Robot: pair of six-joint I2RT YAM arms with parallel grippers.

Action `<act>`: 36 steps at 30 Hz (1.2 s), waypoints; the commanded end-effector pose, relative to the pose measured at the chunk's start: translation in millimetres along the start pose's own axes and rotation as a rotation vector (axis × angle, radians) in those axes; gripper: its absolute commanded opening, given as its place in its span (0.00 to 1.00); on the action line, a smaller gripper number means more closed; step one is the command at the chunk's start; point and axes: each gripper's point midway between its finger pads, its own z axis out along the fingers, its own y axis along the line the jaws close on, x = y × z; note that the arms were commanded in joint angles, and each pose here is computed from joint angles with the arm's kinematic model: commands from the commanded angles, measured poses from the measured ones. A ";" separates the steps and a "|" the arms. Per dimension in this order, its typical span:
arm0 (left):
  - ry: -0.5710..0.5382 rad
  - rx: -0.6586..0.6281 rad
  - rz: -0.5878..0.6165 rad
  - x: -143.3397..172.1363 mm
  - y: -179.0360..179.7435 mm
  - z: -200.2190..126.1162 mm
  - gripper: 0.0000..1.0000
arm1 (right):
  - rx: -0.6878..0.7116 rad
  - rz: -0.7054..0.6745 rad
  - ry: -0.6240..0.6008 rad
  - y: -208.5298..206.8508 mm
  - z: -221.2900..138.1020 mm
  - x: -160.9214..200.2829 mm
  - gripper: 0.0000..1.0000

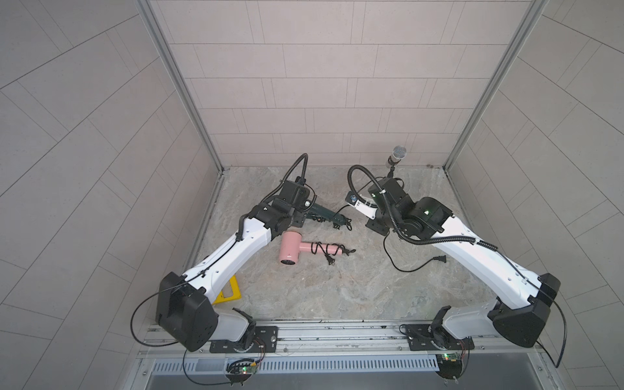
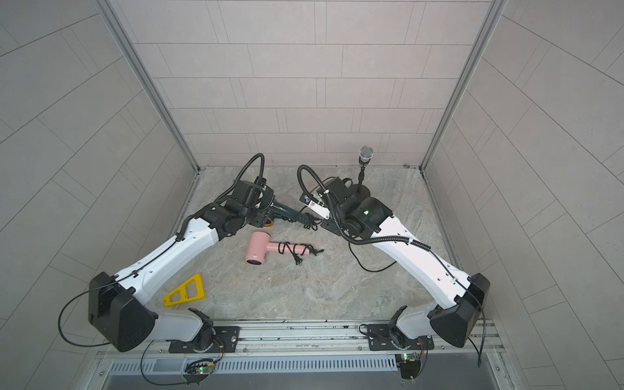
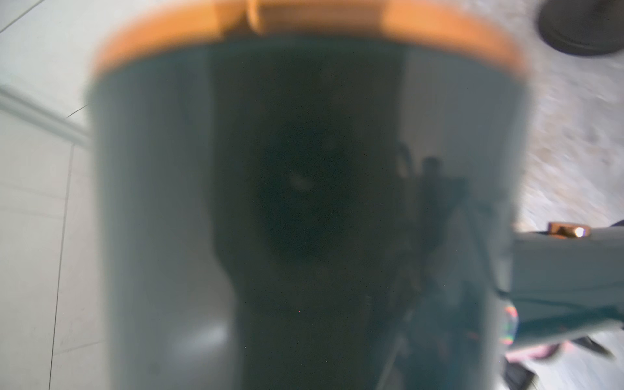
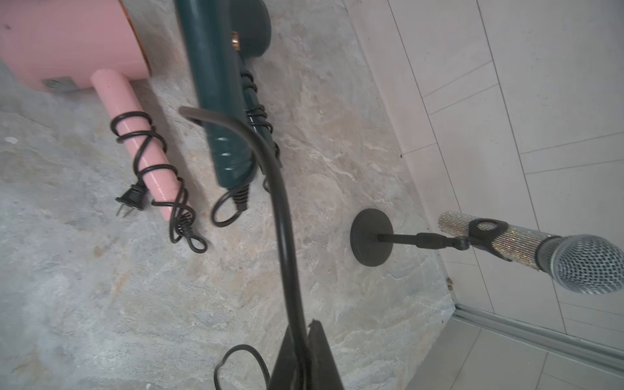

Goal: Wrap the cord around the hair dryer
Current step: Wrap the power cord around the hair dryer.

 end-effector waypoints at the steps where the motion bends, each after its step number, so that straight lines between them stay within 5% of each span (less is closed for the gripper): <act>1: -0.007 0.217 0.091 2.5 -29.9 -29.7 0.00 | -0.003 0.003 0.001 -12.0 2.7 6.3 0.00; 8: -0.214 0.711 -0.073 -18.7 -82.6 -74.8 0.00 | -0.228 0.249 -0.268 -8.0 9.9 -3.4 0.00; 16: -0.438 0.941 -0.434 -72.9 -69.0 -104.2 0.00 | -0.287 0.459 -0.360 -10.2 33.9 -3.1 0.00; 21: -0.514 0.861 -0.638 -94.3 -43.3 -99.5 0.00 | -0.322 0.639 -0.497 -4.3 45.5 -11.7 0.00; 26: -0.478 0.618 -0.784 -88.4 -10.5 -65.4 0.00 | -0.363 0.798 -0.617 8.5 51.1 -14.1 0.00; 32: -0.410 0.389 -0.923 -59.2 16.1 -28.1 0.00 | -0.341 0.798 -0.557 40.2 63.8 -9.4 0.00; 36: -0.314 0.112 -0.832 -24.1 32.4 -12.4 0.00 | -0.270 0.773 -0.470 47.8 71.7 -2.8 0.00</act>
